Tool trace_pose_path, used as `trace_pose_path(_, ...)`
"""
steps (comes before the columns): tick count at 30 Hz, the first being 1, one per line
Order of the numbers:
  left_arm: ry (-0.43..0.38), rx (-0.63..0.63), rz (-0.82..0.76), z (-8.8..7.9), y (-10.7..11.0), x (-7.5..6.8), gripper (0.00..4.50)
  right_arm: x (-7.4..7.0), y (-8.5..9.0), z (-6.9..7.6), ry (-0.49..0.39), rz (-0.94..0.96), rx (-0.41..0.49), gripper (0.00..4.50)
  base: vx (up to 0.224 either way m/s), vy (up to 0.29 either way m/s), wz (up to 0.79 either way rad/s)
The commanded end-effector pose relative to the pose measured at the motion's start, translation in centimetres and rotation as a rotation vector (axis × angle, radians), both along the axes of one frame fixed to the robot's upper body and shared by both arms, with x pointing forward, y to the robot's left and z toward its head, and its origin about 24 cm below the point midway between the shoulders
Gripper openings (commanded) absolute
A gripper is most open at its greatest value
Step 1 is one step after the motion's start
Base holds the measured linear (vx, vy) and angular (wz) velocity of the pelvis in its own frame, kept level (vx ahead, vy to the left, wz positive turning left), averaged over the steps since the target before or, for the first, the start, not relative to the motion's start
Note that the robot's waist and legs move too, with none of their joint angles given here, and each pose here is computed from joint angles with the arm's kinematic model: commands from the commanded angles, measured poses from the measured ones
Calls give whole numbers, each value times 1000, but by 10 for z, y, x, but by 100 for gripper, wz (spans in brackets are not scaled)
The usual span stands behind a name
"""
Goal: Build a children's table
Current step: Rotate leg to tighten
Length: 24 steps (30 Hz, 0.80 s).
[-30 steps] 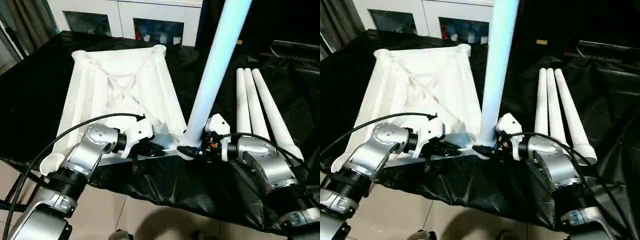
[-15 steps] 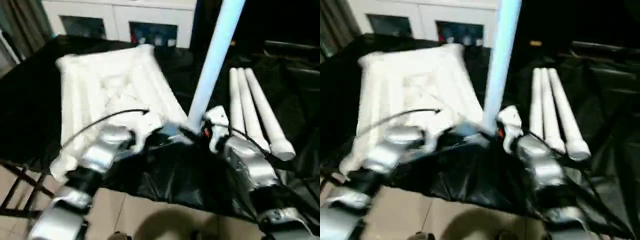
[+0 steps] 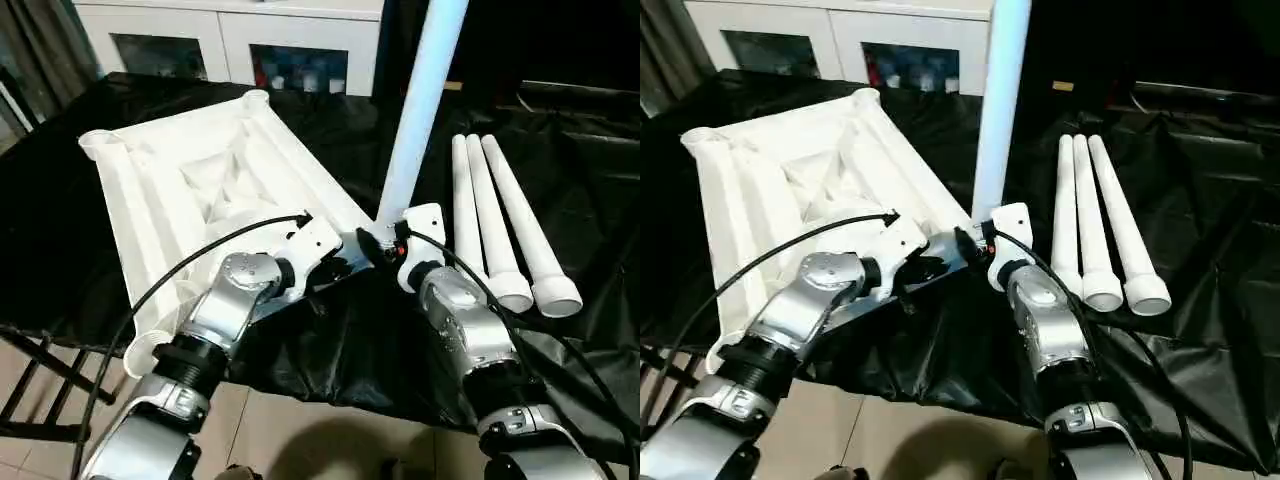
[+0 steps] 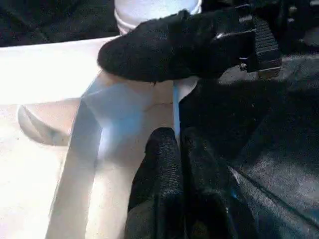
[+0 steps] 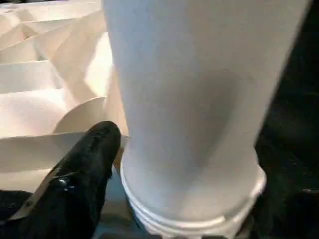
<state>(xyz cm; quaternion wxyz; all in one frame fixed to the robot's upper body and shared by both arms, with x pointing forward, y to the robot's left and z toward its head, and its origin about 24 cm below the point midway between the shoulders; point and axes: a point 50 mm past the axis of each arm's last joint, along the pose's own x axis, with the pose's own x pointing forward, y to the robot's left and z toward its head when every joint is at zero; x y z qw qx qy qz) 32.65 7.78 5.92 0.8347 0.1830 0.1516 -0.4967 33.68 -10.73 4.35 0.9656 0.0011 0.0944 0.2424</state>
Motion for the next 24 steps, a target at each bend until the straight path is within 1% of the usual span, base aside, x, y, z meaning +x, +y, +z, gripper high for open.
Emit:
trace_pose_path(1, -26, -54, -163, 8, -17, -11, 0, -12, 20, -11, 48, 192, -24, 393, 0, 0, 0)
trace_pose_path(6, -8, -31, -242, 6, 1, -14, 0, -23, 1, -8, 29, 382, -67, 393, 0, 0, 0)
trace_pose_path(7, 7, -29, -259, 6, 5, -15, 0, -26, -3, -6, 23, 432, -78, 393, 0, 0, 0)
trace_pose_path(12, 35, -26, -308, 8, 14, -17, 0, -34, -10, -3, 18, 550, -90, 393, 0, 0, 0)
trace_pose_path(15, 67, -16, -353, 10, 23, -17, 0, -48, -15, 2, 44, 716, -74, 362, 0, 0, 0)
trace_pose_path(16, 67, -16, -354, 10, 23, -17, 0, -49, -15, 2, 44, 719, -73, 359, 0, 0, 0)
trace_pose_path(17, 75, -5, -372, 10, 25, -17, 0, -52, -17, 3, 53, 758, -69, 350, 0, 0, 0)
trace_pose_path(19, 82, 2, -383, 9, 27, -18, 0, -54, -17, 4, 58, 783, -70, 326, 0, 0, 0)
trace_pose_path(21, 82, 2, -383, 9, 27, -18, 0, -54, -17, 4, 58, 783, -70, 317, 0, 0, 0)
trace_pose_path(22, 89, 6, -396, 9, 28, -18, 0, -57, -18, 4, 67, 818, -77, 297, 0, 0, 0)
trace_pose_path(24, 100, 17, -416, 9, 31, -19, 0, -61, -19, 4, 96, 872, -77, 285, 0, 0, 0)
